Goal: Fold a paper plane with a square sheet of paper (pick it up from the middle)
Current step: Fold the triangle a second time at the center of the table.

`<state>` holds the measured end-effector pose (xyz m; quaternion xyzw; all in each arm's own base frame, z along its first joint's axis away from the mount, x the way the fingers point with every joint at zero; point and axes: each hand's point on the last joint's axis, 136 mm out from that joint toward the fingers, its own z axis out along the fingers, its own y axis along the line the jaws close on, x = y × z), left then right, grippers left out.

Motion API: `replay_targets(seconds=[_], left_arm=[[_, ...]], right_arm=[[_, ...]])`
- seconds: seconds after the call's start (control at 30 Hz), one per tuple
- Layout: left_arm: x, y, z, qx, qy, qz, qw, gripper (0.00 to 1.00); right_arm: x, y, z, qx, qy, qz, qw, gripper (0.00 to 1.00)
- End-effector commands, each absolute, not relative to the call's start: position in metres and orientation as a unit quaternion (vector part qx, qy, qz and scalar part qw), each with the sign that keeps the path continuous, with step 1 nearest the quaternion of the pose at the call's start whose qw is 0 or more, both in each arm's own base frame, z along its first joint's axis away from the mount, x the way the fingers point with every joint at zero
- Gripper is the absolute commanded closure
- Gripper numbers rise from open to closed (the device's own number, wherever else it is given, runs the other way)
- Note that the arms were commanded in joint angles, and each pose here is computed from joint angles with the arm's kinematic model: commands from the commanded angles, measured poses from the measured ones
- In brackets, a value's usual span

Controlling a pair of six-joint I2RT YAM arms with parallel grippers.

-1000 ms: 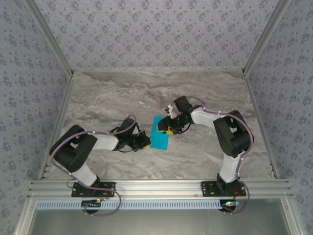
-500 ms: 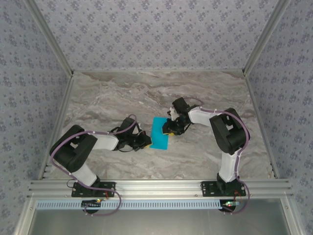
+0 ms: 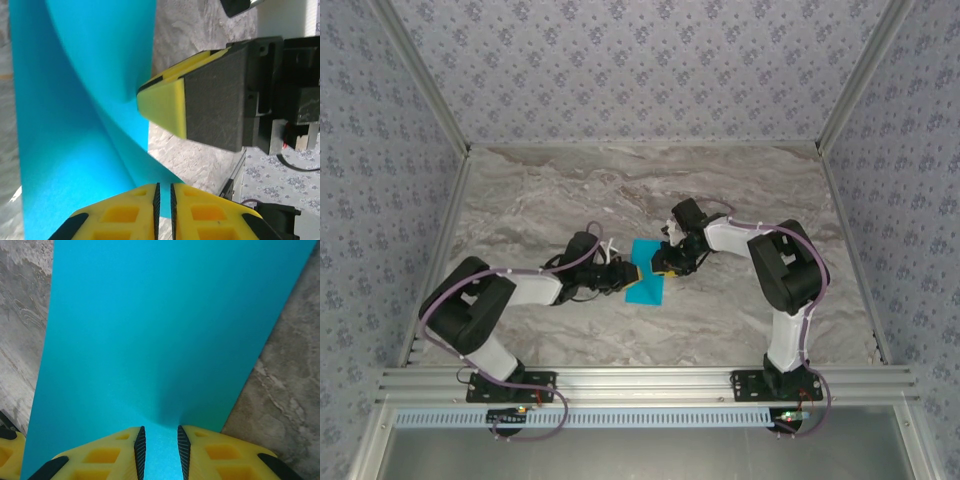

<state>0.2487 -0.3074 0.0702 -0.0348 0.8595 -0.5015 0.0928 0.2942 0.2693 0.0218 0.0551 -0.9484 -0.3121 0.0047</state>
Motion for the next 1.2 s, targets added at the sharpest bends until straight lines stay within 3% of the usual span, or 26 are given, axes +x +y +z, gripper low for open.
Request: replay_targets(seconds=[0.0, 0.17, 0.3, 0.43, 0.63, 0.77, 1.03, 1.17], left_arm=[[0.256, -0.322, 0.080, -0.016, 0.842, -0.529, 0.101, 0.82], [0.260, -0.327, 0.072, -0.021, 0.848, -0.522, 0.093, 0.82], [0.260, -0.326, 0.064, -0.026, 0.852, -0.515, 0.088, 0.82], [0.261, -0.325, 0.062, -0.029, 0.854, -0.512, 0.088, 0.82], [0.261, -0.324, 0.061, -0.030, 0.856, -0.509, 0.089, 0.84], [0.260, -0.324, 0.061, -0.031, 0.856, -0.508, 0.090, 0.85], [0.262, -0.324, 0.067, -0.030, 0.853, -0.512, 0.095, 0.85], [0.262, -0.327, 0.079, -0.021, 0.846, -0.522, 0.103, 0.85]], right_arm=[[0.290, 0.267, 0.018, 0.047, -0.949, -0.310, 0.017, 0.70], [0.298, 0.255, 0.043, 0.012, -0.942, -0.334, -0.021, 0.67], [0.296, 0.242, 0.055, -0.001, -0.937, -0.346, -0.046, 0.59], [0.281, 0.254, 0.063, 0.029, -0.919, -0.391, -0.035, 0.51], [0.266, 0.273, 0.066, 0.069, -0.910, -0.408, -0.025, 0.50], [0.265, 0.276, 0.059, 0.067, -0.912, -0.403, -0.016, 0.58], [0.269, 0.270, 0.049, 0.064, -0.924, -0.375, -0.015, 0.89], [0.276, 0.263, 0.041, 0.067, -0.930, -0.360, -0.022, 0.92]])
